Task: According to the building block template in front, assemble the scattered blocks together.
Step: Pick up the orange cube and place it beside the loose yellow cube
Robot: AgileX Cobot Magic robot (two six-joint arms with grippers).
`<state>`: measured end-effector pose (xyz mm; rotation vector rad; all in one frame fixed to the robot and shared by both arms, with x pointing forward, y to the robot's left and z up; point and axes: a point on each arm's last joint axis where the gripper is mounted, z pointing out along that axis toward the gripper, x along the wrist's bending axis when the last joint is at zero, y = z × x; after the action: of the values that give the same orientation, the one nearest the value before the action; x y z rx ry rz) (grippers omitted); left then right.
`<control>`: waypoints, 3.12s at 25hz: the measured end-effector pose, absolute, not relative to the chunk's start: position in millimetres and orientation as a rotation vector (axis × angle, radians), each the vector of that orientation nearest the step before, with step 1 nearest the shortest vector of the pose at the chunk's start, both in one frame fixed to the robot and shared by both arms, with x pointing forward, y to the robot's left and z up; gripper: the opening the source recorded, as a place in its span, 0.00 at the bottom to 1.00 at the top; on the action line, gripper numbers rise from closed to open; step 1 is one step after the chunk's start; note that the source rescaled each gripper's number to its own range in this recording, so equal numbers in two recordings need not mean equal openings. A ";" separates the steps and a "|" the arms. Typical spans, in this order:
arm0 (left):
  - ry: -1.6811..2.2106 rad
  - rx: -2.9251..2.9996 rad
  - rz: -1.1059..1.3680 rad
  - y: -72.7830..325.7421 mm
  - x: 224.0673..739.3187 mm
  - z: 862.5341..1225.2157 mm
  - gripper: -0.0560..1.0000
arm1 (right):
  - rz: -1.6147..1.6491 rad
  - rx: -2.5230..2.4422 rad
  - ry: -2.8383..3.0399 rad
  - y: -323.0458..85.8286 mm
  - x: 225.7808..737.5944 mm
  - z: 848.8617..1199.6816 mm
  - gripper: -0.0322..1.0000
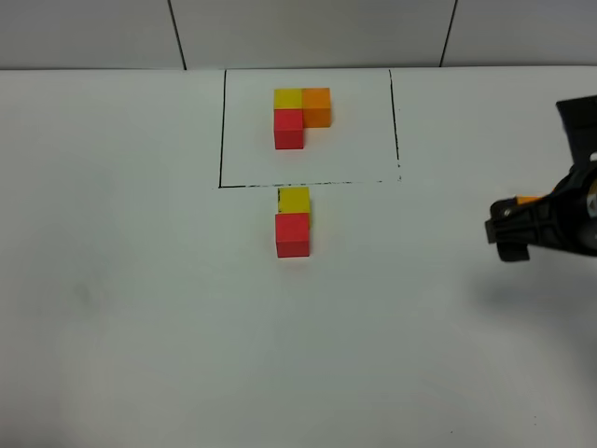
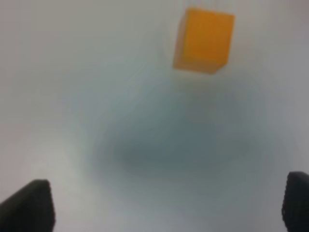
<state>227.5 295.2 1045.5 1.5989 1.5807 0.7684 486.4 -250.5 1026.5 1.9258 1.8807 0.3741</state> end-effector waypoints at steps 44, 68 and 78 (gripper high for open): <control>1.581 1.599 0.768 295.2 227.5 1045.5 0.75 | 0.279 2.097 2.102 -306.0 607.6 938.9 0.92; 1.581 1.599 0.768 295.2 227.5 1045.5 0.75 | 0.276 2.096 2.087 -315.0 621.0 896.0 0.89; 1.581 1.599 0.768 295.2 227.5 1045.5 0.75 | 0.289 2.075 2.088 -315.1 622.6 895.6 0.88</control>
<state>227.5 295.2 1045.5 1.5989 1.5807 0.7684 622.6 -315.1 895.6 2.0747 2.0877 0.2886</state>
